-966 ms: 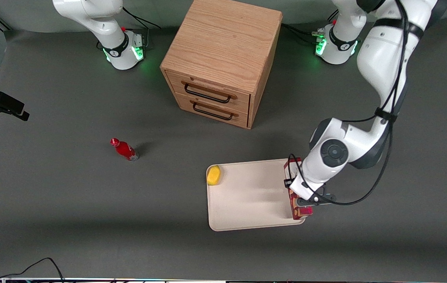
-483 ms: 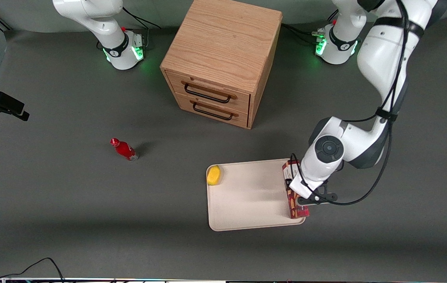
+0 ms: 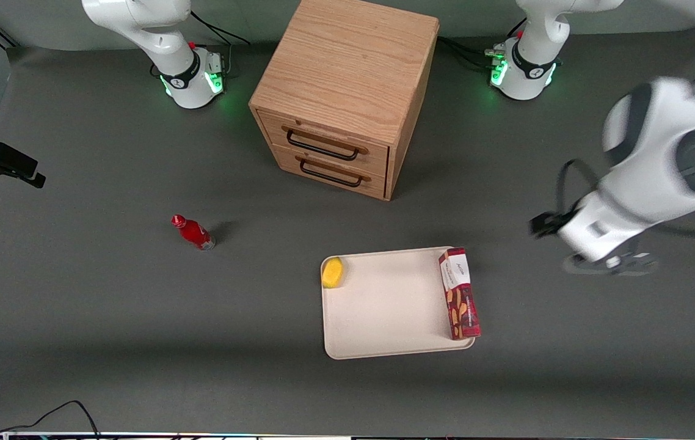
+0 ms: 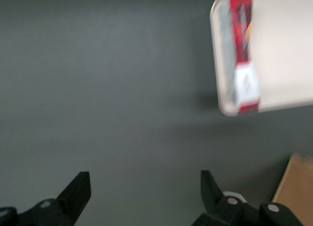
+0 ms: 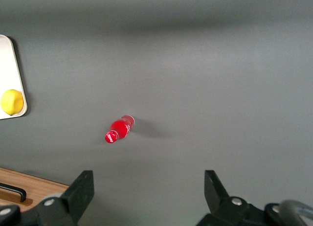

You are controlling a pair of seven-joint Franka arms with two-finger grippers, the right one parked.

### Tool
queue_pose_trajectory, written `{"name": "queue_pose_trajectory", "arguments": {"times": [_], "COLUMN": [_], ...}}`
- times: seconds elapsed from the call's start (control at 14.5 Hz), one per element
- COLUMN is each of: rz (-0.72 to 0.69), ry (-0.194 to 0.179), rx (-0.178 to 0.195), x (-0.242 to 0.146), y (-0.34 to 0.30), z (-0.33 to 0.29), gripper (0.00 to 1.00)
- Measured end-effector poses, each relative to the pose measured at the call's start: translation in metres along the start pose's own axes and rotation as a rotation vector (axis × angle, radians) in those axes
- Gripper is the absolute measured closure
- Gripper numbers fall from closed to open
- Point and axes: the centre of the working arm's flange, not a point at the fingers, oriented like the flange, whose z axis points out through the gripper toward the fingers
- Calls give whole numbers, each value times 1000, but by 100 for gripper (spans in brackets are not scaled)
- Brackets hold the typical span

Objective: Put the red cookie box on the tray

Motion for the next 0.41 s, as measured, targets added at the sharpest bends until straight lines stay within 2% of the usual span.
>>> {"name": "queue_pose_trajectory", "arguments": {"times": [0.14,0.41], "rz": [46,57], "ry": [-37,-49], "rx": [-15,-32], "x": [-40,-87], "y": [-46,-67], "z": [-29,-52], "gripper": [0,0]}}
